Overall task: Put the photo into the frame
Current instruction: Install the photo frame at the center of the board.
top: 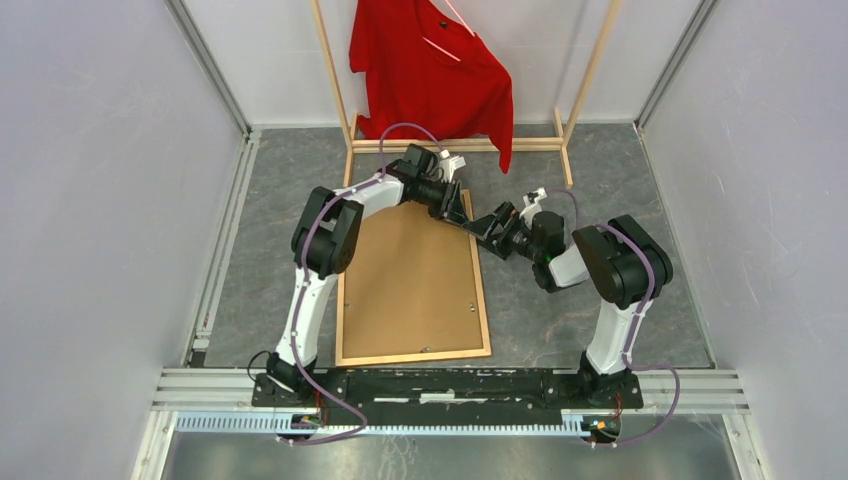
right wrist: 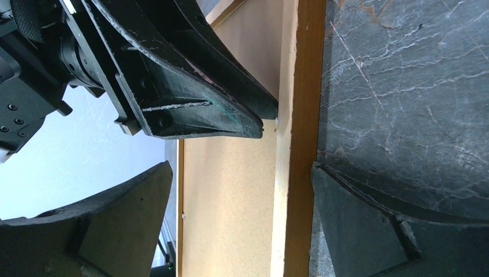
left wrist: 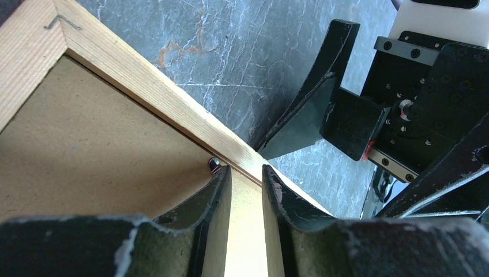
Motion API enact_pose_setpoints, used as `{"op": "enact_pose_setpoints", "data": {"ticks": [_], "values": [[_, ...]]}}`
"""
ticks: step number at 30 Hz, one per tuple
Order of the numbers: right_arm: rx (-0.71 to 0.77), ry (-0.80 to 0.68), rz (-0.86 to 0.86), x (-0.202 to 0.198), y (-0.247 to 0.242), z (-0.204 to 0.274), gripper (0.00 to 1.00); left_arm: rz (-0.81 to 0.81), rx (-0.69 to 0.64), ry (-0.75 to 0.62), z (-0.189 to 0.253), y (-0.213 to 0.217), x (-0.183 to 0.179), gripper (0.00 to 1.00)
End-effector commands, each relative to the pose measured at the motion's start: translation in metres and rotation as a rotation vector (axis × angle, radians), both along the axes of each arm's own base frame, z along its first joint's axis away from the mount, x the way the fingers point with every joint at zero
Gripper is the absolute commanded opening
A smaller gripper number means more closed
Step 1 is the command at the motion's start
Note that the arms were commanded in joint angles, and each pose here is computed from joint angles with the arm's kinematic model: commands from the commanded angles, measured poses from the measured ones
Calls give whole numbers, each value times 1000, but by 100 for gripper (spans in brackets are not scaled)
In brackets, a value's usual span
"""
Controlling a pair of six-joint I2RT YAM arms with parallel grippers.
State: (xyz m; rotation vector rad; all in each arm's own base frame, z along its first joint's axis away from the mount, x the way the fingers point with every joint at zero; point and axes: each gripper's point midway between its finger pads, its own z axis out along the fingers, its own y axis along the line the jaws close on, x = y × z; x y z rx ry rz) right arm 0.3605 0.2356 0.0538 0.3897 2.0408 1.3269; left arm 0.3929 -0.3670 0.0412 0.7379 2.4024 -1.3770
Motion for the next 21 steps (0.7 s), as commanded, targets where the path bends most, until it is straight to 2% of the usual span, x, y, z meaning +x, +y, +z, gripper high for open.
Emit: {"op": "enact_pose_setpoints", "data": {"ticks": [1, 7, 15, 21], "values": [[15, -21, 27, -2, 6, 4, 98, -9, -18, -99, 17, -6, 11, 33], [18, -21, 27, -2, 6, 4, 98, -4, 9, -71, 2, -1, 5, 33], [15, -17, 27, -4, 6, 2, 98, 52, -17, -102, 24, 17, 27, 33], [18, -14, 25, -6, 5, 1, 98, 48, -28, -79, 19, 16, 24, 34]]}}
